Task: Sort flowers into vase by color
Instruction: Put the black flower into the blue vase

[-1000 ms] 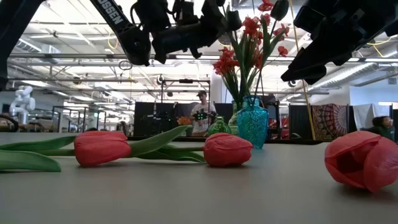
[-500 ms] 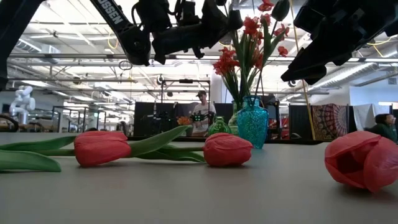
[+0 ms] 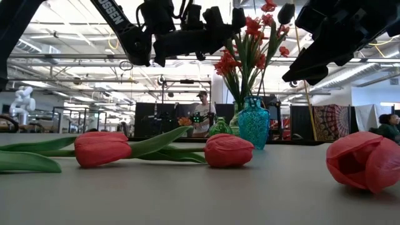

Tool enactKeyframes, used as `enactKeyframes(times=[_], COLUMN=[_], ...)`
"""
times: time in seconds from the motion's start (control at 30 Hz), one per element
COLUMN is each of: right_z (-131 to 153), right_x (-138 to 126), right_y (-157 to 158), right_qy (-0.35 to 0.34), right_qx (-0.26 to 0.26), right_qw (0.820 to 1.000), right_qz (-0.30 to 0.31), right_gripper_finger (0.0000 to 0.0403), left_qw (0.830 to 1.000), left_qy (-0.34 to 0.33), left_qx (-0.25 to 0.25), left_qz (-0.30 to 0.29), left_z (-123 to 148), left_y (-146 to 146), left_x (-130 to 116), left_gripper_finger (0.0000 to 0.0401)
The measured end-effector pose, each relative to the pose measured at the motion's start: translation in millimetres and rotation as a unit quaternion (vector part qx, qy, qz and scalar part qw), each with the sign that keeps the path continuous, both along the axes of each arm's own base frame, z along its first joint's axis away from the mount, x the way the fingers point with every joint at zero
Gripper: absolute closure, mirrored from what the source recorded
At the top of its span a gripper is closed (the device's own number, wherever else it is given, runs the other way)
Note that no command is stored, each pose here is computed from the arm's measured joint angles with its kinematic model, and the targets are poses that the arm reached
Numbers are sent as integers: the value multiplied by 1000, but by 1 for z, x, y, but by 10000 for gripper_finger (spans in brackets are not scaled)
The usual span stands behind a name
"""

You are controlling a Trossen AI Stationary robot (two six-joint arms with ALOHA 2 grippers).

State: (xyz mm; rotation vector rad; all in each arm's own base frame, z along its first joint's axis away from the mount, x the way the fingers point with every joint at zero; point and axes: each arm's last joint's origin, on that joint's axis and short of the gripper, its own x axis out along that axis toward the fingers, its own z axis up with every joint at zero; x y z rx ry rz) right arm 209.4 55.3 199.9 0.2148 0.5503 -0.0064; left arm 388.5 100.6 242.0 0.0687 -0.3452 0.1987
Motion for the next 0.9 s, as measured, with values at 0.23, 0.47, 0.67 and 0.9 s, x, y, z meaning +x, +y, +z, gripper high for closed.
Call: enactKeyframes(times=[0.23, 0.47, 0.67, 0.9], right_z=[0, 0, 0, 1], right_x=[0, 0, 0, 1], right_y=[0, 0, 0, 0], right_qy=[0, 0, -2, -7], right_qx=[0, 0, 0, 0], right_qw=[1000, 1000, 1000, 1000], right_qz=[0, 0, 0, 1], right_gripper_finger=[243, 243, 243, 243], left_qw=[999, 995, 993, 992], left_qy=[42, 90, 108, 111], left_qx=[30, 46, 54, 55], left_qz=[3, 9, 11, -14], left_z=[4, 17, 33, 44], left_y=[-1, -3, -6, -7], left_x=[-2, -9, -18, -17], left_gripper_finger=[224, 224, 224, 224])
